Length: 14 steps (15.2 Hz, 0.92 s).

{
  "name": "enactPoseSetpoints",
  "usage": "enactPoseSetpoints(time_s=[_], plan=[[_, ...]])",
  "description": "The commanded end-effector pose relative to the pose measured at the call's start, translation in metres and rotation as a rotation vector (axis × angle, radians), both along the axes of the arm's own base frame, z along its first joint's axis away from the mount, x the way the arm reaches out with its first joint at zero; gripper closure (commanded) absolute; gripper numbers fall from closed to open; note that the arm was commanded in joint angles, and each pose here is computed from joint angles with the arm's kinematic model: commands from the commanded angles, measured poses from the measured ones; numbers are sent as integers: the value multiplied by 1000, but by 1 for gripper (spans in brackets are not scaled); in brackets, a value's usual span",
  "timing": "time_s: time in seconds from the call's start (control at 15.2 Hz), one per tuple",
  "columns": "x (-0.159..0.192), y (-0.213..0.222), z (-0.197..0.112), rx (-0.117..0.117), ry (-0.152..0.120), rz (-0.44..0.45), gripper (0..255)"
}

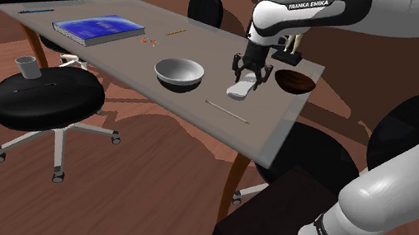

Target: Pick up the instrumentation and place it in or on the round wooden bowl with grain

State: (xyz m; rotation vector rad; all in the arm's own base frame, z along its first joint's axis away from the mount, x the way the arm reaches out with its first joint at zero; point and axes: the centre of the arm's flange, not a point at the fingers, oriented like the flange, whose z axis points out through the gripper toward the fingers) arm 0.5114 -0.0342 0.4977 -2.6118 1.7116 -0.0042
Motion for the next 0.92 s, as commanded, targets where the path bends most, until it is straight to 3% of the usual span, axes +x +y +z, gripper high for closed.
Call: enactPoseSetpoints(time_s=[0.0, 0.73, 0.86], plan=[[0, 0, 10, 0, 0, 0, 255], [0, 0, 68, 0, 0, 0, 255], [-3, -26, 69, 0, 0, 0, 255]])
